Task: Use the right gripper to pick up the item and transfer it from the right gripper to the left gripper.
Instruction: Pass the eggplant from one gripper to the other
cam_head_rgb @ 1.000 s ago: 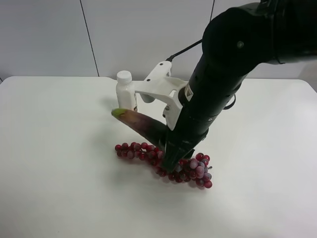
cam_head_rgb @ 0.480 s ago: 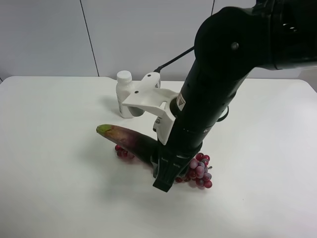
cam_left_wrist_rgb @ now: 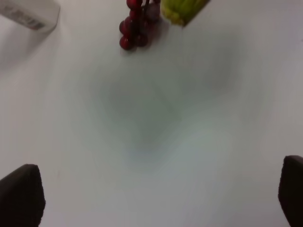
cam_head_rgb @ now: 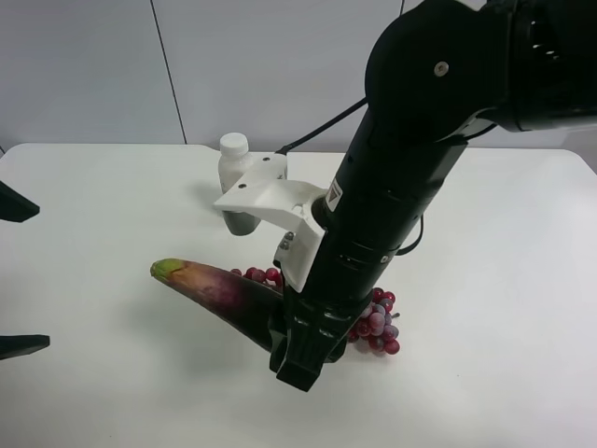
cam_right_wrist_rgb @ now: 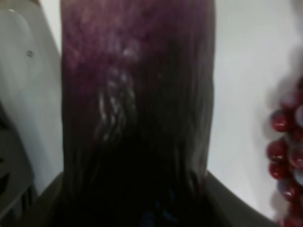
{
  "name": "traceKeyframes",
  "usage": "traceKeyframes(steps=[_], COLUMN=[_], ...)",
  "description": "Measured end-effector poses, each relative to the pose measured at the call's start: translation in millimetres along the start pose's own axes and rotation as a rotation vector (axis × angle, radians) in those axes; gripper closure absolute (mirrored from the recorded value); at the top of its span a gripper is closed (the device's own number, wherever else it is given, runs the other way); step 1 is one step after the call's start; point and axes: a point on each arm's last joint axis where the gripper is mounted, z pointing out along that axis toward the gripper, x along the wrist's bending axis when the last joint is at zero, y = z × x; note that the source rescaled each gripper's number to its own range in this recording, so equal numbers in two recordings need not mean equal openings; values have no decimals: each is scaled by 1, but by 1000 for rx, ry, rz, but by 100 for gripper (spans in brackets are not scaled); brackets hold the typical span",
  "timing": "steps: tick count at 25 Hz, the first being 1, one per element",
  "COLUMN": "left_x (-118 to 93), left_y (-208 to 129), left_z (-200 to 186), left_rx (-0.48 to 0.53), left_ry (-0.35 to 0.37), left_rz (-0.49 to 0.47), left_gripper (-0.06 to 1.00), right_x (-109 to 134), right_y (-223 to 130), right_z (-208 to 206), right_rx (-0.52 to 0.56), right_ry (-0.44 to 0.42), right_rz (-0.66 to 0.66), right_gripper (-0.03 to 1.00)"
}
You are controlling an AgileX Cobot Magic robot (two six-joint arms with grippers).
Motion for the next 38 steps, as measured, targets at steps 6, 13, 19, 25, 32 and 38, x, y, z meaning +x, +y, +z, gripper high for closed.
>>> traceKeyframes(steps=[6,13,19,25,32,38], left_x=[-6,-13,-15,-16,-19,-17], left_y=[13,22,31,48,54,54], left_z=[13,23,25,27,37,37], left_rx=[-1,14,-20,-40,-5,1], left_ry=[-17,-30,-22,-11,1,21], left_rz=[133,256,296,397,488,510], left_gripper=[-6,-6,-6,-6,-6,-4], right_x=[4,6,10,10,8,8], right_y=[2,3,6,19,48,50], right_z=[0,0,-1,-7,-24,-19], right_rx=[-18,-36,-69,-108,-181,-172], right_ry=[40,64,106,125,130,163], right_rz=[-17,-7,4,1,-28,-7], right_gripper=[96,96,96,96,96,96])
